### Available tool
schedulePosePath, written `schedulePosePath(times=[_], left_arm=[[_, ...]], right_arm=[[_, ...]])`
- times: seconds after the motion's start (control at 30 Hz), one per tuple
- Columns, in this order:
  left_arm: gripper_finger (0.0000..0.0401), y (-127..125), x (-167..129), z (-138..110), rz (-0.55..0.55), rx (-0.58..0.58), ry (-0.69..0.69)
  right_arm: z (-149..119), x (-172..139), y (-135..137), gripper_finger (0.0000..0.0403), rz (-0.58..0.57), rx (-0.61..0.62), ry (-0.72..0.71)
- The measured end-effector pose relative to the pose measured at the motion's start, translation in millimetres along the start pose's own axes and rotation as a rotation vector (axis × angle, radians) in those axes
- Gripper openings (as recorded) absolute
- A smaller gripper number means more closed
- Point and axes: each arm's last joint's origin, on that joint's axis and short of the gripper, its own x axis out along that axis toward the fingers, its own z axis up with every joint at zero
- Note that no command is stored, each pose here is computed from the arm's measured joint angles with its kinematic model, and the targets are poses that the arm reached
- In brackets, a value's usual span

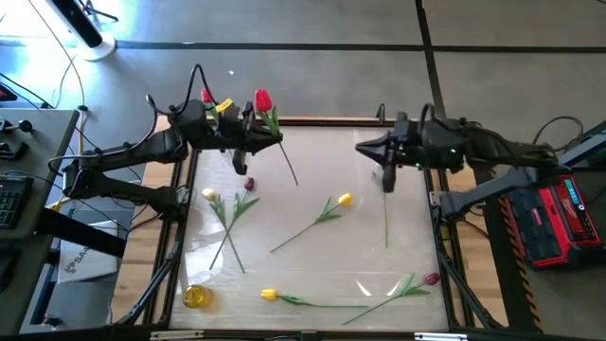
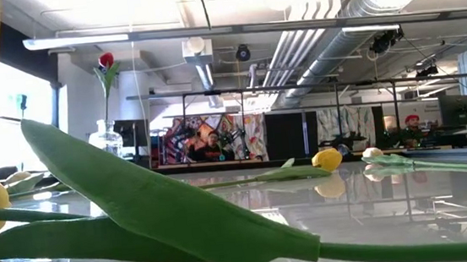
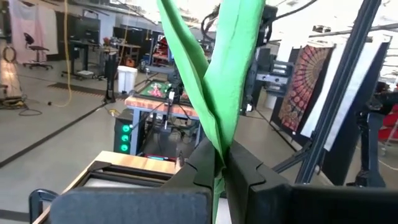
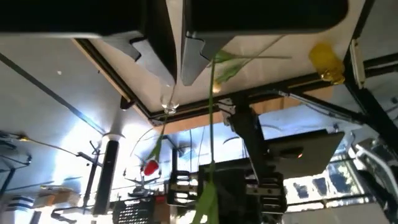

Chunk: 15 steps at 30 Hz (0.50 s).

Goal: Sort flowers into vase by color
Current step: Put the red flower into the transparent vase

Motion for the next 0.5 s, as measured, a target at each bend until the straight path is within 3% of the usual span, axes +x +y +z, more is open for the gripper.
schedulePosePath(times=[0.3,0.5], left_arm=[[0.0003,-8.6,0.5,-0.1,0.028,0.071,-0.009],[0.0004,-9.3,0.6,0.0,0.056,0.075,-0.014]], right_arm=[[-33.1,-27.6,-11.0,0.0004,0.046,0.052,-0.167],[-52.8,-39.4,-19.8,0.0001,0.046,0.064,-0.197]])
